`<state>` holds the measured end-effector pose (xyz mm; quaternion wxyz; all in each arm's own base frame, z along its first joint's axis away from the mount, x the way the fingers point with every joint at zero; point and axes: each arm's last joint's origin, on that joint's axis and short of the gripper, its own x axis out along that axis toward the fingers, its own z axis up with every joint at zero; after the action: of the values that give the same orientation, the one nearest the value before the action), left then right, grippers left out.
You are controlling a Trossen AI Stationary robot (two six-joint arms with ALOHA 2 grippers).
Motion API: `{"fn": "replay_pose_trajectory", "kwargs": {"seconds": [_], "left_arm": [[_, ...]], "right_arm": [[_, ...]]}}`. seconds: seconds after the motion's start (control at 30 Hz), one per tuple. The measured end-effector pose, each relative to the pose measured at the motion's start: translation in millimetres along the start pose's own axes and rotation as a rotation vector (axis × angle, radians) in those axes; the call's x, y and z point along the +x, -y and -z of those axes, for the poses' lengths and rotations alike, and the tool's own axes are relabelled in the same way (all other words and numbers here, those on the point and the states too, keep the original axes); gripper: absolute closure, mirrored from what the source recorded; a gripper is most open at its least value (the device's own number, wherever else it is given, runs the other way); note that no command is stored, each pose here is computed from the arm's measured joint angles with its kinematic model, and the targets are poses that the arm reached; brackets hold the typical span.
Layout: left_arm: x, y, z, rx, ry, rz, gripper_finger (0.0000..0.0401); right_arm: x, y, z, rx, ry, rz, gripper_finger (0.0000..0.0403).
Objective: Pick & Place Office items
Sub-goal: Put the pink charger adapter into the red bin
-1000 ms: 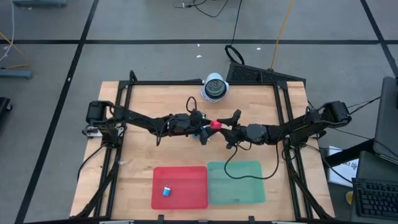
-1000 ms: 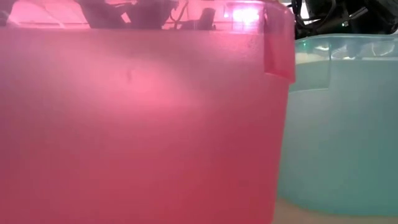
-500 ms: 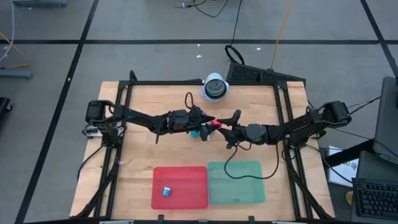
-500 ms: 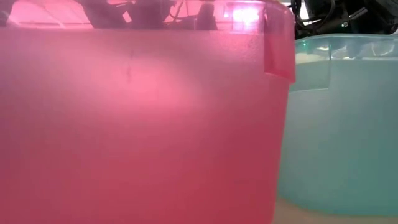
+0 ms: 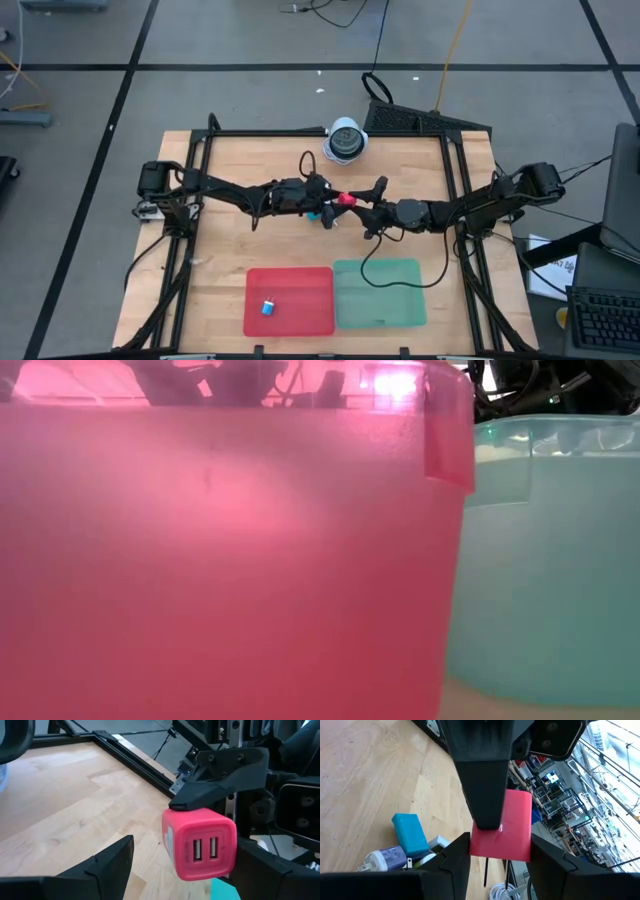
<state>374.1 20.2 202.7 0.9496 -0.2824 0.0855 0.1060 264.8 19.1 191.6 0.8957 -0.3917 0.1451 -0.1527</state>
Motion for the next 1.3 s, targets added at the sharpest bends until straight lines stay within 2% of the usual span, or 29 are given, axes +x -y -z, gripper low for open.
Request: {"fn": "replay_pose_trajectory", "kwargs": {"seconds": [0.67,0.77,1.07,1.3], "left_arm": [[0.0,0.2,-0.5,0.010,0.007,-0.001,0.0110],[0.0,0.3,-0.7,0.011,0.009,0.001,0.0134],[0.4,-1.9,-4.1,0.009,0.022,0.007,0.0251],[0.3,-1.6,-6.4,0.074,0.046,0.013,0.0252]], "right_arm": [[0.0,-0.2,0.3,-0.002,-0.002,-0.002,0.0253],[0.0,-0.2,0.3,-0.001,-0.003,-0.002,0.0254],[0.2,0.1,0.9,-0.002,-0.012,0.005,0.0253],[0.1,0.7,0.7,0.036,-0.014,0.013,0.0245]]}}
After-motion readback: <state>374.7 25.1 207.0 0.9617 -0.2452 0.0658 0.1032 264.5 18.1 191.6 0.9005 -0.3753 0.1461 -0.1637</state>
